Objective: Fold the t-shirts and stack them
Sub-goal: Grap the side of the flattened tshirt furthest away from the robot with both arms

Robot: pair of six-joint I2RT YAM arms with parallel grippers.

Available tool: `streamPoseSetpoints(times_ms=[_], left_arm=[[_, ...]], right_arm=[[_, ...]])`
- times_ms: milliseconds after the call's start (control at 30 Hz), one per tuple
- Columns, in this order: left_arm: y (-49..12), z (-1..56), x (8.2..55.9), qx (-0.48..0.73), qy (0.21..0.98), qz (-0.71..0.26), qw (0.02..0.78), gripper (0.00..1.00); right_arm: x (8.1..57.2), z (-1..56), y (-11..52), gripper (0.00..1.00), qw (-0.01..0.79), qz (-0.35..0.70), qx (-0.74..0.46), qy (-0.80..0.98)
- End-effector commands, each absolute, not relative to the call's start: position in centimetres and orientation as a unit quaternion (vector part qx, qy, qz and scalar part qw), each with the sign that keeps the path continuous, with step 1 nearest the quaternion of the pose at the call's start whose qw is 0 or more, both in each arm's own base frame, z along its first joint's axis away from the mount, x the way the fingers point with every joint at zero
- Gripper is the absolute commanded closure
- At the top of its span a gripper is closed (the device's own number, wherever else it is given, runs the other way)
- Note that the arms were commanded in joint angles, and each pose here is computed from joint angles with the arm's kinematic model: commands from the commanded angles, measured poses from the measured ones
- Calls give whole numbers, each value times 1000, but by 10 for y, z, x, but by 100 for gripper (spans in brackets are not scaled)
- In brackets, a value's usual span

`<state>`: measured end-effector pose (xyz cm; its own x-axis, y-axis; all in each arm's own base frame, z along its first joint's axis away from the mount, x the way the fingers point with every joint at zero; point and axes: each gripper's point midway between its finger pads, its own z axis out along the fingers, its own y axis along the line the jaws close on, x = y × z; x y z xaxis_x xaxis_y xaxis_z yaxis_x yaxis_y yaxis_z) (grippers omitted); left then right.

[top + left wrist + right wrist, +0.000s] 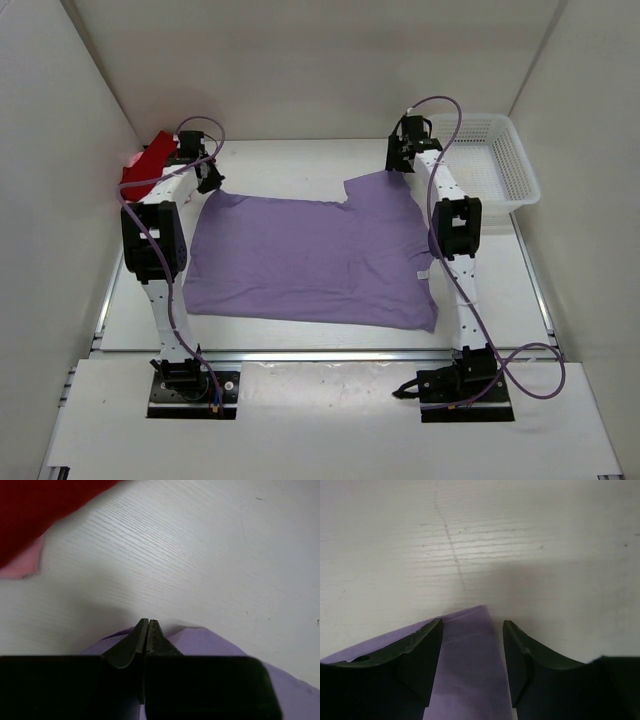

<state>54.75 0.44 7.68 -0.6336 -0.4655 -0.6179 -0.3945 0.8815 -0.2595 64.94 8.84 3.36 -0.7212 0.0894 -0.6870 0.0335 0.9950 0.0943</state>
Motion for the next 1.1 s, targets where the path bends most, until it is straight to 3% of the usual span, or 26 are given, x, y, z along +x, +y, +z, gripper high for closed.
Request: streamPoseSetpoints(times_ms=[0, 233, 400, 533, 567, 767, 1067], left_arm=[[-1, 124, 551, -231, 885, -70, 398, 100], [0, 123, 552, -235, 882, -82, 399, 100], [0, 125, 553, -234, 880, -84, 404, 100], [-4, 125, 548, -233, 880, -90, 403, 100], [-2, 125, 547, -237, 879, -89, 403, 100], [3, 128, 534, -240, 876, -102, 406, 100], [20, 136, 509, -255, 867, -111, 413, 100]], right_arm=[[652, 49, 82, 49, 385, 26, 31, 922], [647, 47, 79, 50, 376, 25, 26, 926], [642, 40, 81, 67, 358, 61, 24, 931], [646, 49, 88, 97, 369, 70, 19, 927], [645, 49, 92, 99, 364, 79, 18, 928], [631, 150, 124, 100, 405, 123, -9, 906], [528, 179, 148, 100, 310, 121, -62, 941]])
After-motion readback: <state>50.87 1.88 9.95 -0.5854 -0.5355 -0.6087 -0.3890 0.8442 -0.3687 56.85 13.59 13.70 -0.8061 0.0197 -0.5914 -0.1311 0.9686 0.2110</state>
